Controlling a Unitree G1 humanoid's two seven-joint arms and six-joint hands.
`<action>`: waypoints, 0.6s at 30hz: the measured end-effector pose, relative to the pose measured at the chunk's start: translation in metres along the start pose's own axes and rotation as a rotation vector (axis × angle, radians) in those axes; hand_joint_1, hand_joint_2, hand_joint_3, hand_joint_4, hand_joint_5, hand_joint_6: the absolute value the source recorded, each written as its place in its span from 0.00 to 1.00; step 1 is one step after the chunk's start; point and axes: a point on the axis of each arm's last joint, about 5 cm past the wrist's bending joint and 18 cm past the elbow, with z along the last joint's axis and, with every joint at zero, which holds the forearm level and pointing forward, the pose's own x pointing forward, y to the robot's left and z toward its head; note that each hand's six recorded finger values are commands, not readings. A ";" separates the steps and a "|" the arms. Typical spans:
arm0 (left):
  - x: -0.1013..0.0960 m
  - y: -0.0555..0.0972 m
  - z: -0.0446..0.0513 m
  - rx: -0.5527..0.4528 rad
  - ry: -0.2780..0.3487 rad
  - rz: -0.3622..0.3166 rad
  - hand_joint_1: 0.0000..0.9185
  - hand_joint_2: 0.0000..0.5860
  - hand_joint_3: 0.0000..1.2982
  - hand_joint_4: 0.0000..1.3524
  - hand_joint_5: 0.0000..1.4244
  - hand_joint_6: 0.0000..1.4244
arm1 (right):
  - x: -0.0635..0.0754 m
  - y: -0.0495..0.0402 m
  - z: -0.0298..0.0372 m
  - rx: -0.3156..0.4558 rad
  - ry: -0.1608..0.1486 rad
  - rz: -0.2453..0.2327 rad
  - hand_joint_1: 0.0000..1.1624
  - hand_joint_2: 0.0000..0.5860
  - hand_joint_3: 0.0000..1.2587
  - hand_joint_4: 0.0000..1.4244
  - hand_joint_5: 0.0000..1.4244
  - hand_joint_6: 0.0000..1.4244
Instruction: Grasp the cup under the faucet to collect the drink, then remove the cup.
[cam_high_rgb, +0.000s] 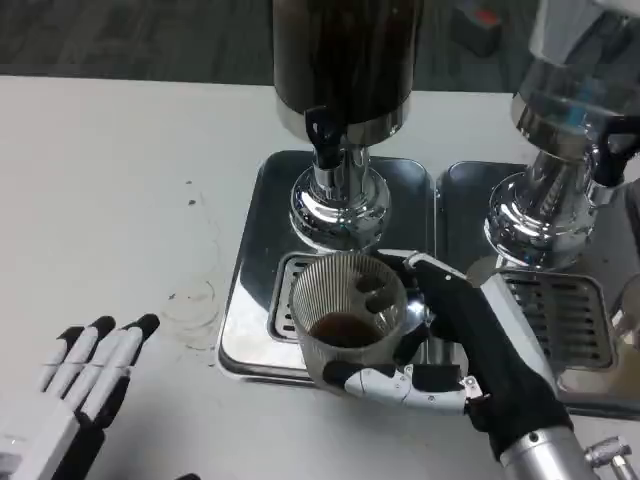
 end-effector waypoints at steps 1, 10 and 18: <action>-0.002 0.000 0.0001 0.001 0.006 -0.004 0.00 0.22 0.00 0.00 0.00 0.00 | -0.002 -0.0005 0.0007 0.001 -0.002 0.005 0.84 0.38 0.35 0.41 0.48 0.62; -0.003 0.000 0.0026 0.001 0.007 -0.001 0.00 0.22 0.00 0.00 0.00 0.00 | -0.006 -0.0039 0.0055 -0.008 -0.025 0.020 0.84 0.38 0.36 0.41 0.48 0.62; -0.003 0.001 0.0024 -0.002 0.011 0.001 0.00 0.22 0.00 0.00 0.00 0.00 | -0.008 -0.0050 0.0073 0.000 -0.035 0.054 0.84 0.39 0.36 0.41 0.48 0.62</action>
